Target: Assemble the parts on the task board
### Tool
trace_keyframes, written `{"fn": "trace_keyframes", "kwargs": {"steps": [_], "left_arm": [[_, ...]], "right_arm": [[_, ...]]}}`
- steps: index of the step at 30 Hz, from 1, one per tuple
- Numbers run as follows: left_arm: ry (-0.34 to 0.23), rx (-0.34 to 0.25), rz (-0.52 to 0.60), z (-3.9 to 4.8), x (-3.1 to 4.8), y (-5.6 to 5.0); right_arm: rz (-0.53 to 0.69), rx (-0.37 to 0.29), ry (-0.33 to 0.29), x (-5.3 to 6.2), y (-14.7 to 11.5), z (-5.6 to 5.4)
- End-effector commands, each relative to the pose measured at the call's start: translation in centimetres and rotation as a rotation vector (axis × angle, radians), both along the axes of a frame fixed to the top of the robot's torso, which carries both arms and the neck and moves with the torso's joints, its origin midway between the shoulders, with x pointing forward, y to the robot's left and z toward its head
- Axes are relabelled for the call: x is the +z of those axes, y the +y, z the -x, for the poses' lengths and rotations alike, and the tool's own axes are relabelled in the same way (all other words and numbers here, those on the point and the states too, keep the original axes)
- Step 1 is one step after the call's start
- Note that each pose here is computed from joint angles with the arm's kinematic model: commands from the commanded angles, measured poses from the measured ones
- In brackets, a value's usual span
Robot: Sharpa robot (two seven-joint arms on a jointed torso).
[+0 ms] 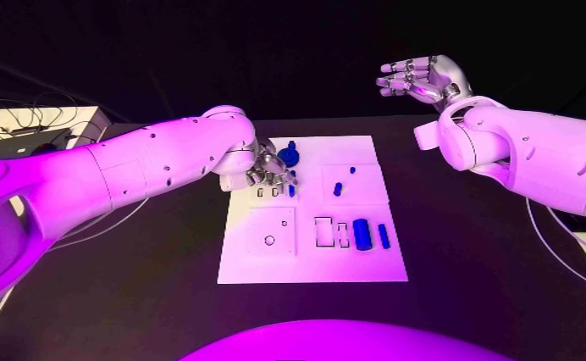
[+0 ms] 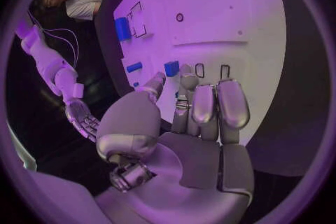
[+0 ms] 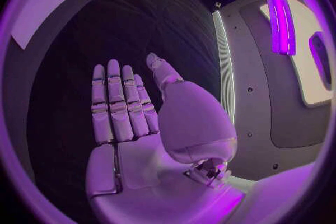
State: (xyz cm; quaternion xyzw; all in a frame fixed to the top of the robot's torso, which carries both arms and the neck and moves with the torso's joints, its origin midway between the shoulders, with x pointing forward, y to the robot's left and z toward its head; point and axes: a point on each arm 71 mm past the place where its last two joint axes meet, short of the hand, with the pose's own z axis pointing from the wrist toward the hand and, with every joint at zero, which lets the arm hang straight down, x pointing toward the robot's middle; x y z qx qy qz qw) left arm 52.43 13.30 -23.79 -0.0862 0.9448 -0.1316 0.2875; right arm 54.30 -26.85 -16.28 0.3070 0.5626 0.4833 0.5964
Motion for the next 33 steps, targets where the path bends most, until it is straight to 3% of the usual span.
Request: {"fn": "trace_keyframes", "kwargs": {"steps": [1,13,33], "left_arm": [[0.025,-0.013,0.007,0.2,-0.21,-0.25],[0.037,-0.007,0.021,0.36,-0.67,-0.57],[0.037,0.011,0.047,0.31,-0.6,-0.84]], "right_arm": [[0.0,-0.003,-0.008,0.11,0.08,-0.02],[0.004,0.0,-0.006,0.07,0.27,-0.06],[0.008,0.007,0.004,-0.14,0.57,-0.14]]}}
